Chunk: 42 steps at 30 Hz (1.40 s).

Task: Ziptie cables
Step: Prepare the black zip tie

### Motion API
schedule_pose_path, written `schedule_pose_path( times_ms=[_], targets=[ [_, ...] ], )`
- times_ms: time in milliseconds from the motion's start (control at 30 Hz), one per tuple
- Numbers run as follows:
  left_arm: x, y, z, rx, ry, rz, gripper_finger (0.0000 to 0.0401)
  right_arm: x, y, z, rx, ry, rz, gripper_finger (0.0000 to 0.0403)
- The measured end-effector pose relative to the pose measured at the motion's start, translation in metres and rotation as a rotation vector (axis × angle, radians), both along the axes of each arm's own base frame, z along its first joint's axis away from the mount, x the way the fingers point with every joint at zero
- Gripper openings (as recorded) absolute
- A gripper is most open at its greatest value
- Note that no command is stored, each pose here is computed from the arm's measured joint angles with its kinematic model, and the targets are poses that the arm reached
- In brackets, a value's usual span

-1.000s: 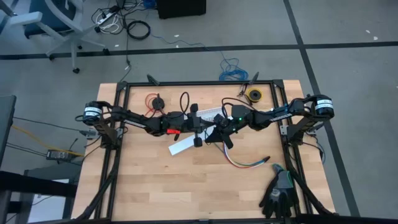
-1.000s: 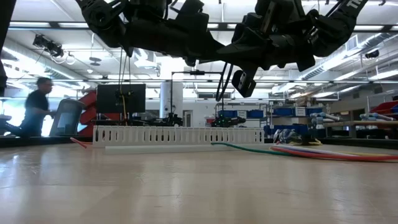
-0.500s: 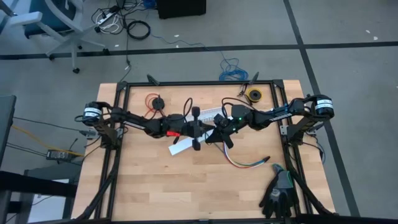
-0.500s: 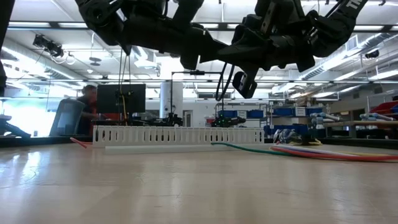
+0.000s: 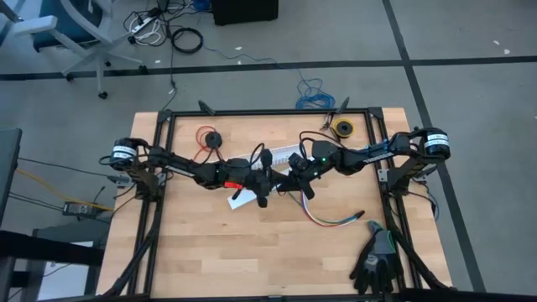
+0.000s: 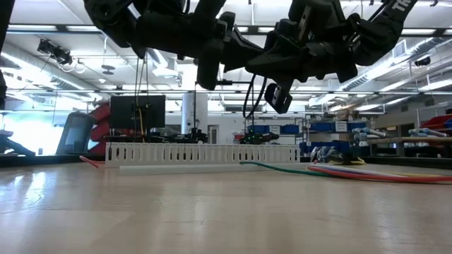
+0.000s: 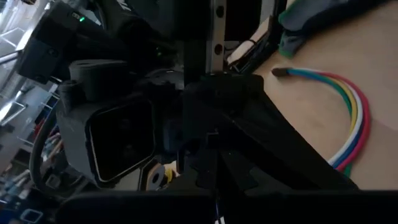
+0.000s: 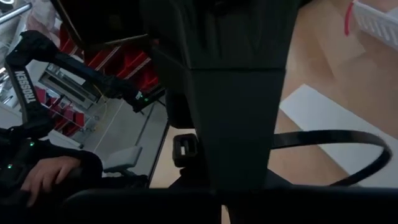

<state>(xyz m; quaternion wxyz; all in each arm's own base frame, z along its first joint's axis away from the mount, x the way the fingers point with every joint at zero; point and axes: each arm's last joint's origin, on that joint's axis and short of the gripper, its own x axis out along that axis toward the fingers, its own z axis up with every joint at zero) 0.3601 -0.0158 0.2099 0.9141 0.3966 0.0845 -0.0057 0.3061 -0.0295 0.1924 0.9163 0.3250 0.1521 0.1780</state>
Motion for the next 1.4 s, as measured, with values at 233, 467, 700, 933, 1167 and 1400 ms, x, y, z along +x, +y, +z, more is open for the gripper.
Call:
schedule_pose_path(
  times_ms=[233, 467, 700, 933, 1167, 1400],
  targets=[
    [0.000, -0.002, -0.001, 0.032, 0.009, 0.010, 0.0005, 0.000, -0.002, 0.002, 0.002, -0.020, 0.017, 0.0000],
    [0.000, -0.002, 0.001, -0.010, -0.007, 0.018, 0.0005, -0.001, -0.003, 0.004, -0.004, -0.045, 0.034, 0.0000],
    [0.000, -0.002, 0.001, -0.076, -0.019, 0.032, 0.0005, 0.000, -0.004, 0.003, -0.058, -0.062, 0.031, 0.0025],
    [0.000, 0.005, -0.001, -0.179, -0.021, 0.099, 0.0005, 0.000, -0.005, 0.003, -0.082, -0.072, 0.021, 0.0095],
    [0.000, 0.019, -0.005, -0.242, 0.003, 0.161, 0.0005, -0.003, -0.017, -0.003, -0.096, -0.011, -0.005, 0.0137],
    [-0.012, 0.032, -0.021, -0.328, 0.005, 0.160, 0.0004, -0.007, -0.028, -0.006, -0.091, 0.023, 0.002, 0.0138]
  ],
)
